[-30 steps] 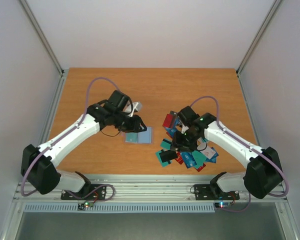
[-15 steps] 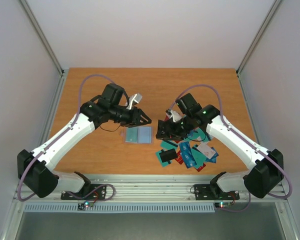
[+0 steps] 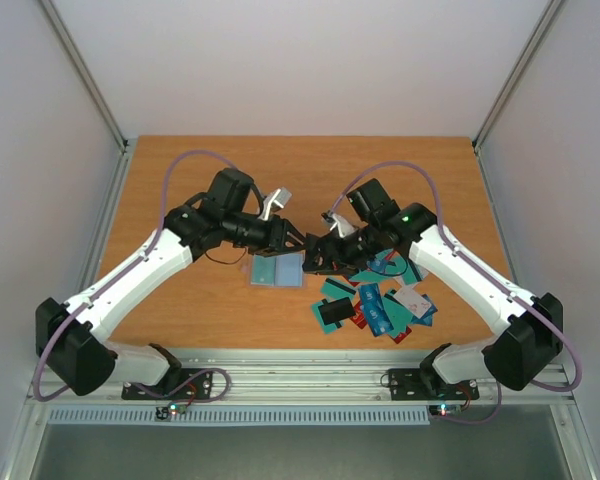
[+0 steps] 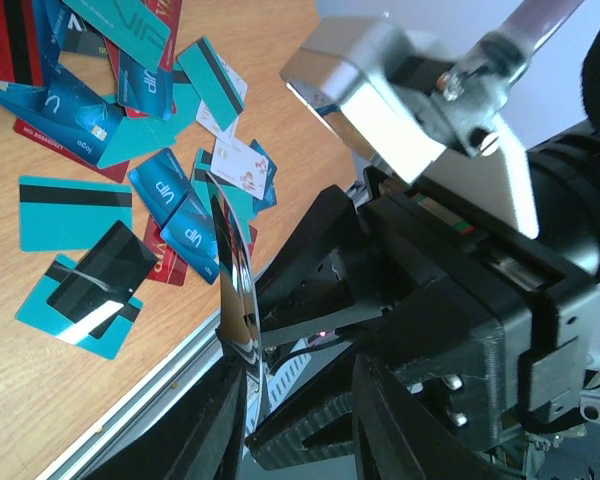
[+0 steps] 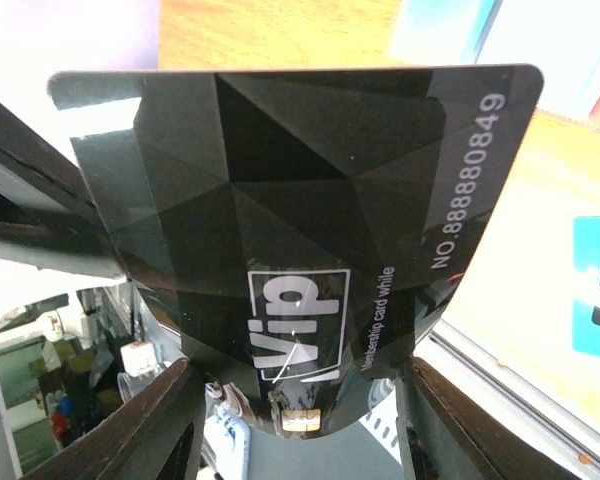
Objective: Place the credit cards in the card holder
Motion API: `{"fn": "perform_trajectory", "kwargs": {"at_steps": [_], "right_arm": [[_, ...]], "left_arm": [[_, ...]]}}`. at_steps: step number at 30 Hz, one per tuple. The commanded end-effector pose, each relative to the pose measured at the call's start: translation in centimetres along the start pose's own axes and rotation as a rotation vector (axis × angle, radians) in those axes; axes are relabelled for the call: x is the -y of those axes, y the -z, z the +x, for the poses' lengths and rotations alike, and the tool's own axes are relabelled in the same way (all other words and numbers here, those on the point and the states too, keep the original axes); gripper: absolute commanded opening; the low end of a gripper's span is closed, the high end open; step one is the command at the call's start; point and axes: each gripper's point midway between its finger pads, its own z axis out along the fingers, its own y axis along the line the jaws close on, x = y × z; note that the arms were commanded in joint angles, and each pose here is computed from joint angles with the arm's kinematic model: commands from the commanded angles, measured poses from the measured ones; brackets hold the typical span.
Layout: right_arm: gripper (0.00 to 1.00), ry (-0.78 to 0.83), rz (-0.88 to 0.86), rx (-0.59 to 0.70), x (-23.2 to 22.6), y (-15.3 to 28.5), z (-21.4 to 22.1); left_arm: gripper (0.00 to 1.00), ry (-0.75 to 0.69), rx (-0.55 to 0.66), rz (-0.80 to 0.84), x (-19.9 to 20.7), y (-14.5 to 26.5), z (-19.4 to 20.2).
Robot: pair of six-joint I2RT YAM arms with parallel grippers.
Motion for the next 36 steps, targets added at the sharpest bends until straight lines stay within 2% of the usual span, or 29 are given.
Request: {"fn": "perform_trajectory", "kwargs": {"at_steps": [1, 13, 20, 23, 25, 26, 29, 32, 36], "right_arm": [[0.51, 0.045, -0.050, 0.011, -1.9, 0.4, -0.6], [0.51, 0.055, -0.078, 0.006, -2.8, 0.4, -1.1], [0.51, 0.042, -0.063, 0.016, -2.5, 0.3, -1.6], [0.51, 0.026, -0.051, 0.021, -2.2, 0.0, -1.9], [0.52, 0.022, -0.046, 0.030, -2.2, 0.0, -2.1], [0.55, 0.017, -0.040, 0.037, -2.0, 0.0, -2.3], [0.77, -0.014, 0.040, 0.069, -0.5, -0.1, -2.8], [0.86, -0.049, 0.111, 0.077, 1.4, -0.6, -3.0], [0.89, -0.076, 0.153, 0.099, 3.1, -1.1, -3.6]], "left_arm": [[0.31, -0.039, 0.005, 0.015, 0.4, -0.4, 0.3], [0.21, -0.038, -0.006, -0.052, -0.9, -1.2, 0.2], [0.11, -0.042, -0.011, -0.063, -1.1, -1.4, -0.1], [0.01, -0.046, -0.015, -0.060, -1.0, -1.4, -0.2], [0.00, -0.054, -0.013, -0.057, -0.8, -1.4, -0.3], [0.00, -0.054, -0.010, -0.062, -0.9, -1.3, -0.4], [0.00, -0.046, 0.021, -0.100, -1.7, -0.7, -1.0], [0.00, -0.029, 0.036, -0.127, -3.4, 0.1, -1.5], [0.00, -0.053, 0.033, -0.145, -6.2, 0.1, -1.0]]}}
